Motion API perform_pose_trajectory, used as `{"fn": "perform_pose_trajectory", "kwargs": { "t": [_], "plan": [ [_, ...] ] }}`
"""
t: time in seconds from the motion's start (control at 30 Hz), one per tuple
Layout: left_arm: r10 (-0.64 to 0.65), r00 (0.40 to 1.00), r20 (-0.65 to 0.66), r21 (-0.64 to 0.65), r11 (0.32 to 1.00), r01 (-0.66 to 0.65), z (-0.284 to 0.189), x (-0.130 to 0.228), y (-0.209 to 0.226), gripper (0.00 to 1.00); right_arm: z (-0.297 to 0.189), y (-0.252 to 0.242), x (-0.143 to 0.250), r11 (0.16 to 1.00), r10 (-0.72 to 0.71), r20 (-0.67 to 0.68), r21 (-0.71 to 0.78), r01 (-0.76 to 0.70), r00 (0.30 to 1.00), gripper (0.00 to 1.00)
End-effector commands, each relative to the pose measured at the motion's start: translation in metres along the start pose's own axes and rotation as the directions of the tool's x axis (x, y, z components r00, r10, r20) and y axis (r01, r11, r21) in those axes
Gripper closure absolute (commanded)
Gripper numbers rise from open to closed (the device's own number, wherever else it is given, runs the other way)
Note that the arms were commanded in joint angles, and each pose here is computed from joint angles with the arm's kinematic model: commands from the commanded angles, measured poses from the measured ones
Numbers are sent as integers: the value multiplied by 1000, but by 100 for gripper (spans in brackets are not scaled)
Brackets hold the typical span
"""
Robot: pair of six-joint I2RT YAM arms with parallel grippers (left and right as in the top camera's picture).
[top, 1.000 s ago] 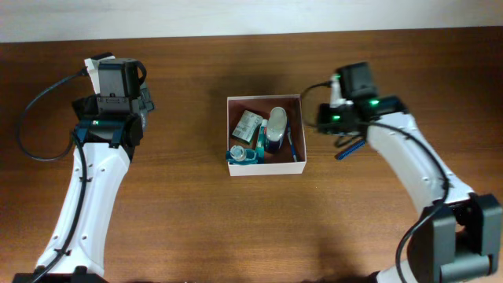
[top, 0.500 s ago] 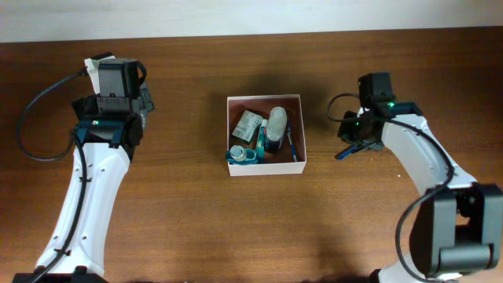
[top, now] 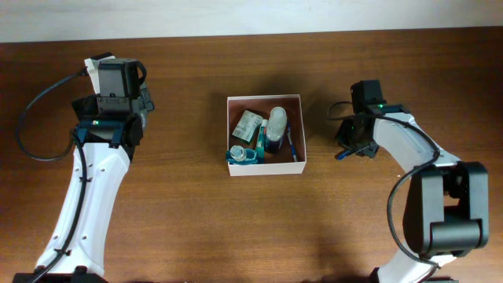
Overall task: Pack container
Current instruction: 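Move the right gripper right and grasp the blue razor, then carry the razor into the box and release it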
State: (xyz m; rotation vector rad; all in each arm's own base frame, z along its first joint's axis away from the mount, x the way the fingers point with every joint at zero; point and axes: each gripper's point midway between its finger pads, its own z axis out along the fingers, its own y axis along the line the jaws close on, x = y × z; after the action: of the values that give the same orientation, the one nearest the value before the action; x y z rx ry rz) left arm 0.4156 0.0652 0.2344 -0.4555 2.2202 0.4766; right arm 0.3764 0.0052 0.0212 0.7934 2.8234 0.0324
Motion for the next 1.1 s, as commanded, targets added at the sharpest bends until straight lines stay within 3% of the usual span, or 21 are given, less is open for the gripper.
{"fn": "perform_pose_trajectory", "kwargs": {
  "t": [0.0,0.33,0.63,0.8,1.07],
  "plan": [
    [-6,1000,2,-2,1000,6,1,-2,0,0,15,-9,3,998,41,-15,40,-40,999,76],
    [-6,1000,2,-2,1000,6,1,-2,0,1,26,-12,8,997,50,-40,59,-48,998,76],
    [-6,1000,2,-2,1000,6,1,-2,0,0,26,-15,13,996,50,-59,72,-46,997,96],
    [-6,1000,2,-2,1000,6,1,-2,0,1,26,-17,16,996,47,-73,80,-41,996,96],
    [-6,1000,2,-2,1000,6,1,-2,0,1,-21,2,-4,992,-129,-26,1,129,991,96]
  ]
}}
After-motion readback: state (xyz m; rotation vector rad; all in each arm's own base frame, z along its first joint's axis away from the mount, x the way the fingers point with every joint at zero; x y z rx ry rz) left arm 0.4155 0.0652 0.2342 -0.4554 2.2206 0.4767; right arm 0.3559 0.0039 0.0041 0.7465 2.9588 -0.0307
